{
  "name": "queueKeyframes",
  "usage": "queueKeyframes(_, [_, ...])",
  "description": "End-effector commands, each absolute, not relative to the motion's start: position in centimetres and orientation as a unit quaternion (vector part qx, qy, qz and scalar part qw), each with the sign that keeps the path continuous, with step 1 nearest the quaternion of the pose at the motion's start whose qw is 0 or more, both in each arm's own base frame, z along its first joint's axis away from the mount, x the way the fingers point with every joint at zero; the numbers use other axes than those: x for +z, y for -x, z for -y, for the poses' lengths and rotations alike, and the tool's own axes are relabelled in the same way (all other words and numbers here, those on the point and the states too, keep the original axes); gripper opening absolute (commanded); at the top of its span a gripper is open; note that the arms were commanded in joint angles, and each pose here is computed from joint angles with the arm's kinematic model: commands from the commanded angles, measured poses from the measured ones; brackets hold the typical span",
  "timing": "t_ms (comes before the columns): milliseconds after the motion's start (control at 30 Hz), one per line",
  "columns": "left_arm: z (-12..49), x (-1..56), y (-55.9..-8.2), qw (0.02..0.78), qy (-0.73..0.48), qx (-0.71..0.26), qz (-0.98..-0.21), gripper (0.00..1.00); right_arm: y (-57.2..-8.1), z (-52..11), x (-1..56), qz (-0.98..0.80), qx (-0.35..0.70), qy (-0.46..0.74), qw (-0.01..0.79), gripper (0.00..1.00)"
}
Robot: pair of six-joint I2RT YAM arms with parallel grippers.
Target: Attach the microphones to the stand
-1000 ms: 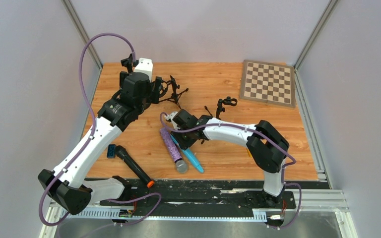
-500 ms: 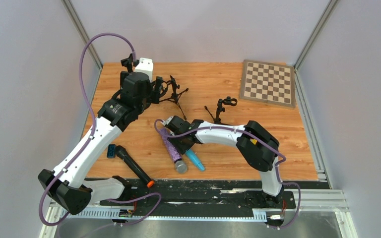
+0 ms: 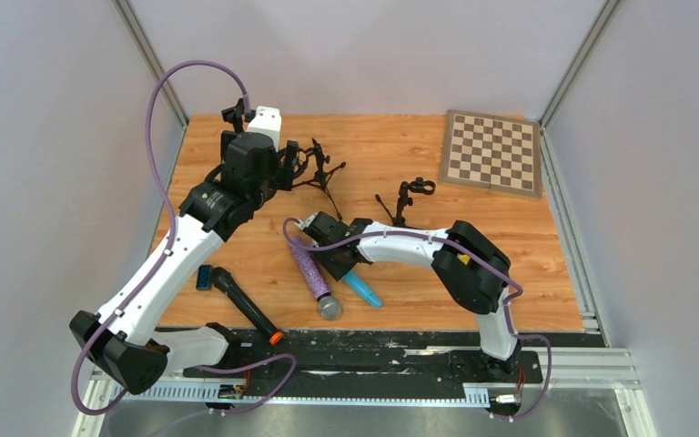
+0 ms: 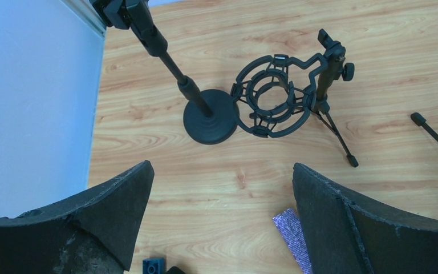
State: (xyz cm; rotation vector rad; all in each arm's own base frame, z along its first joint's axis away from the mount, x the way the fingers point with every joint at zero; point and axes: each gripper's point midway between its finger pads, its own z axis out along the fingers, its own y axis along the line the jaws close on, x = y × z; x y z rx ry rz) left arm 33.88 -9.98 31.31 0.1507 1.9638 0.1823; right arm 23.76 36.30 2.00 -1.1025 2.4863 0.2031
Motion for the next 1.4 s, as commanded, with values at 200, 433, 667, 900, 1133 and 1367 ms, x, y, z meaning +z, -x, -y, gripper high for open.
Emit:
queueKeyframes(200, [10.0, 32.9, -33.7, 0.574, -0.057, 0.066, -0.814, 1.0, -25.2, -36.9, 5.7, -0.888, 0.077, 0.373, 0.259, 0.0])
queueKeyframes(433, [9.8, 33.1, -33.6, 0.578, -0.053, 0.066, -0.812, 1.0, -25.9, -36.6, 9.6, -0.88, 0.092, 0.342, 0.316, 0.0])
queueKeyframes(667, [9.7, 33.3, -33.5, 0.58, -0.049, 0.066, -0.81, 1.0, -26.2, -35.7, 13.8, -0.864, 0.118, 0.311, 0.377, 0.0])
queueKeyframes(900, [9.3, 34.0, -33.0, 0.6, -0.04, 0.059, -0.797, 1.0, -25.4, -34.5, 17.5, -0.837, 0.165, 0.293, 0.431, 0.0])
queueKeyframes(1133, [10.3, 33.6, -33.2, 0.594, -0.056, 0.043, -0.802, 1.0, -25.0, -33.5, 21.9, -0.801, 0.236, 0.282, 0.473, 0.0])
queueKeyframes(1367, [12.3, 32.7, -33.4, 0.581, -0.089, 0.002, -0.809, 1.0, -24.5, -31.7, 26.0, -0.748, 0.319, 0.279, 0.51, 0.0])
